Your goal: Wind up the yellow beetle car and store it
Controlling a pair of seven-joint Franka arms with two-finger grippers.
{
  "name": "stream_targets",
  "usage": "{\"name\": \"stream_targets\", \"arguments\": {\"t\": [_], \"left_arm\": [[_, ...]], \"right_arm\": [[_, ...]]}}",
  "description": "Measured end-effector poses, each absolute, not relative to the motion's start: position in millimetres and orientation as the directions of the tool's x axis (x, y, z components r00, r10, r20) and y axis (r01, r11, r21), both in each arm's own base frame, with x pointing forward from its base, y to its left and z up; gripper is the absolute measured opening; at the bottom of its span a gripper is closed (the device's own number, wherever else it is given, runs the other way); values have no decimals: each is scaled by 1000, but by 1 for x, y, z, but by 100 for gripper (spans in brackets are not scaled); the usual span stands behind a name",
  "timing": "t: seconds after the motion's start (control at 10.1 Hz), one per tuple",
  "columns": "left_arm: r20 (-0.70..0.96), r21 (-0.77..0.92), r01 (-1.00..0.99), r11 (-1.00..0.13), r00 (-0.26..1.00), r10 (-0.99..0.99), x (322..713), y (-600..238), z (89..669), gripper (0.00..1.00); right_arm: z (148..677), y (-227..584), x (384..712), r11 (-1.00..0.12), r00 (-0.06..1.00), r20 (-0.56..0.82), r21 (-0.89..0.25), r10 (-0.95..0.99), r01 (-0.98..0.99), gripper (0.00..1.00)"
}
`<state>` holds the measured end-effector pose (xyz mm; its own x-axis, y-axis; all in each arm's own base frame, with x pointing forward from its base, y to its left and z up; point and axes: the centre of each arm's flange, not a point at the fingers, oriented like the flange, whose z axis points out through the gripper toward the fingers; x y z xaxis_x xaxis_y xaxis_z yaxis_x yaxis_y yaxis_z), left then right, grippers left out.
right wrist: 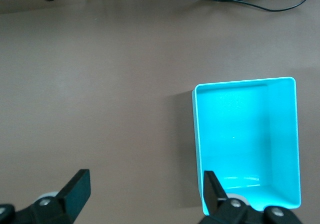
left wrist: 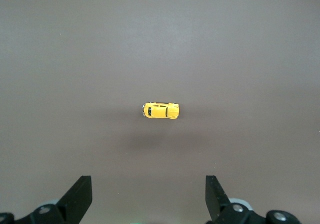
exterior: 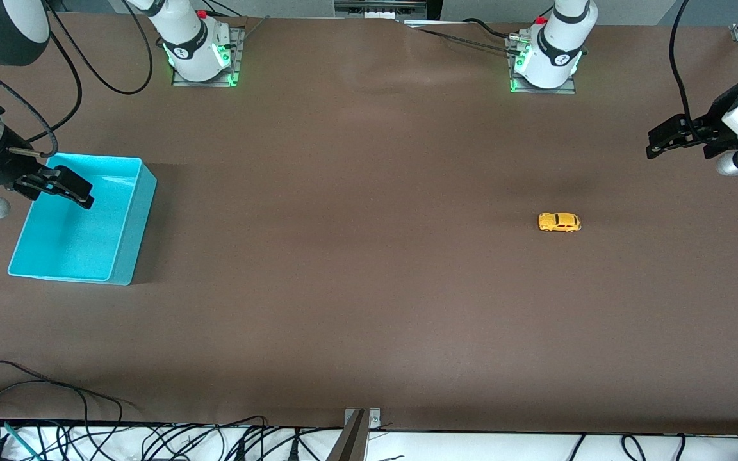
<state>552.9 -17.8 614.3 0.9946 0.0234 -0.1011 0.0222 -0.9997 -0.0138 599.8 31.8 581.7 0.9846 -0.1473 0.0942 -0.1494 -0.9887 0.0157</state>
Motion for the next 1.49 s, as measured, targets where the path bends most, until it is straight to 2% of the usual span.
{"name": "stream_targets", "arguments": {"t": [0.7,1.49], "left_arm": [[-101,-14,26,-1000,995,27,553,-16,614,100],[-108,-18,68,-998,992,69,554,-7,610,100]], "right_arm": [[601,7,596,-984,978,114,14,-177,-180,100],[560,21,604,-987,988,6,43,-153,-153,100]]}}
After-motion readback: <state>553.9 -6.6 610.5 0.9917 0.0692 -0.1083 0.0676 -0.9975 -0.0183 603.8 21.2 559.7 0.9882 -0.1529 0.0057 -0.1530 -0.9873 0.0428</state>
